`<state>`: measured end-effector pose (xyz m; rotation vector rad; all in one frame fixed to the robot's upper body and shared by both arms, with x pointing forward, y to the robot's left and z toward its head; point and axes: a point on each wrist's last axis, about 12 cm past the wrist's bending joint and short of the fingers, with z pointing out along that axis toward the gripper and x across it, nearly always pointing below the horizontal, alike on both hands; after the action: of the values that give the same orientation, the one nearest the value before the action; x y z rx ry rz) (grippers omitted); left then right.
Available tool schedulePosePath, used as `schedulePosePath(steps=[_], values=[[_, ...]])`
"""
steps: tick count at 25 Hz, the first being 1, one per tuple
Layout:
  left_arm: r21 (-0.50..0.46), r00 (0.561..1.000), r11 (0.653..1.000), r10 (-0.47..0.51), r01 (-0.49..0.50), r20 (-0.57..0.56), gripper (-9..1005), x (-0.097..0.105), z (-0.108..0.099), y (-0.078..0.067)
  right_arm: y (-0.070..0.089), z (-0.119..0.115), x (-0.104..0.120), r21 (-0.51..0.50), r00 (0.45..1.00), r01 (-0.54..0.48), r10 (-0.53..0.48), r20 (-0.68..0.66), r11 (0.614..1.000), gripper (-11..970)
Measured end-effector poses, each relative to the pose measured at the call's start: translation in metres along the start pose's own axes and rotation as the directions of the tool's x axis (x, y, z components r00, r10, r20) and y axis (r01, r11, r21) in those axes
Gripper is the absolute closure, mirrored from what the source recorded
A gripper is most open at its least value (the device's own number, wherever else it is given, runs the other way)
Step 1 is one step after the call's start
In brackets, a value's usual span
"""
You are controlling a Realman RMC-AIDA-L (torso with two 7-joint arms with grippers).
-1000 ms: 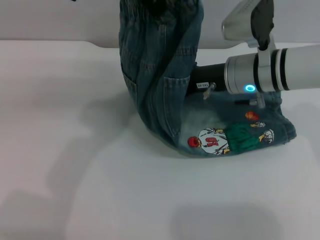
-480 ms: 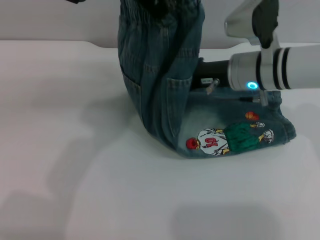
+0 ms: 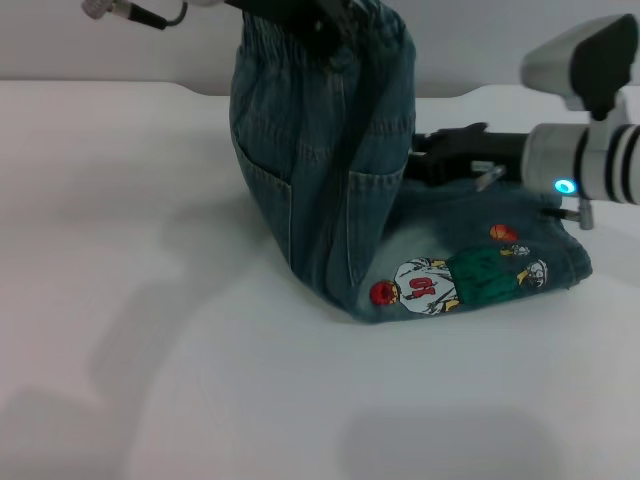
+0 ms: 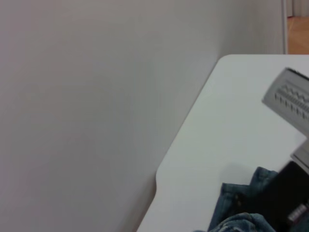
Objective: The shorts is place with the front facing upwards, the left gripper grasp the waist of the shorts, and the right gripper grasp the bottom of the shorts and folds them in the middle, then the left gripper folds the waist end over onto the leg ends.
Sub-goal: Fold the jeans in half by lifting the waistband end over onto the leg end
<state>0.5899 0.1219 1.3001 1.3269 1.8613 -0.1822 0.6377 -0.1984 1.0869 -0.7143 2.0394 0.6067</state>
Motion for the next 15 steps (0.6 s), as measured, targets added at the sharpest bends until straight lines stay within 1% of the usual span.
schedulePosePath(steps=[6,10,15], values=[[0.025,1.0,1.0,0.008,-0.008,0.001,934,0.002,0.006,-0.008,-0.022,-0.02,0.004,0.093,0.994,-0.082,0.075,0.076,0.992,516],[0.042,1.0,0.999,-0.002,0.002,0.004,933,0.004,0.007,-0.011,-0.027,-0.028,0.007,0.09,0.991,-0.104,0.097,0.088,0.99,516],[0.064,1.0,0.998,-0.002,0.002,0.005,933,0.005,0.011,-0.015,-0.034,-0.038,0.008,0.111,0.986,-0.133,0.119,0.121,0.985,515]])
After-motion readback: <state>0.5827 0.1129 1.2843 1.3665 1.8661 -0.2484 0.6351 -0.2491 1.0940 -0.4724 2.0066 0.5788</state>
